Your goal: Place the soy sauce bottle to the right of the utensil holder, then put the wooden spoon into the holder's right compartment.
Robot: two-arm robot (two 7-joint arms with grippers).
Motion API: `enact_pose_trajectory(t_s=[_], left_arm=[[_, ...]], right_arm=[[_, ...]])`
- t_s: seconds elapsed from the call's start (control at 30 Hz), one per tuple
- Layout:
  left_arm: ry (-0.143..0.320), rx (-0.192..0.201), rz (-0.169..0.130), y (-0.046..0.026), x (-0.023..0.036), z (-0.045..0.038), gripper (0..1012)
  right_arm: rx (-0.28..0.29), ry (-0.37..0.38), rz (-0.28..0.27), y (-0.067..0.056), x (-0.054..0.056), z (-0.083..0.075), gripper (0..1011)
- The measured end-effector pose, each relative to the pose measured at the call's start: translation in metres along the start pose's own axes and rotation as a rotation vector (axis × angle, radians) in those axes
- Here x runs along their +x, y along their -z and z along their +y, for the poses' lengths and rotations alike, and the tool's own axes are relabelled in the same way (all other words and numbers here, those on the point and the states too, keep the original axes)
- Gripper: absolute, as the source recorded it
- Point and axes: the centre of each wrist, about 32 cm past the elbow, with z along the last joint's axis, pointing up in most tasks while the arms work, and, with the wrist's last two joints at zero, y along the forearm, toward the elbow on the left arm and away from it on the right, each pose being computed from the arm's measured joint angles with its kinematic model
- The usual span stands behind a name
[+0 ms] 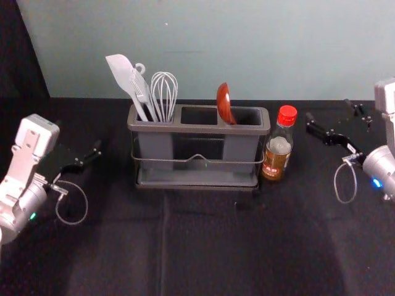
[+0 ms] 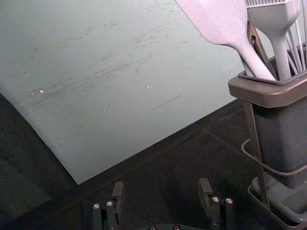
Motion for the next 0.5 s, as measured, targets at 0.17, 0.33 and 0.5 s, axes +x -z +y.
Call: enact_pose_trajectory(t_s=[0.17, 0.33, 0.5], left_arm=[[0.000, 0.000, 0.000, 0.0000, 0.0000, 0.0000, 1000], [0.000, 0.000, 0.000, 0.0000, 0.0000, 0.0000, 1000], [0.000, 0.000, 0.000, 0.0000, 0.0000, 0.0000, 1000]], right_arm=[[0.000, 0.000, 0.000, 0.0000, 0.0000, 0.0000, 1002], [0.000, 0.000, 0.000, 0.0000, 0.0000, 0.0000, 1002], [0.000, 0.000, 0.000, 0.0000, 0.0000, 0.0000, 1002]])
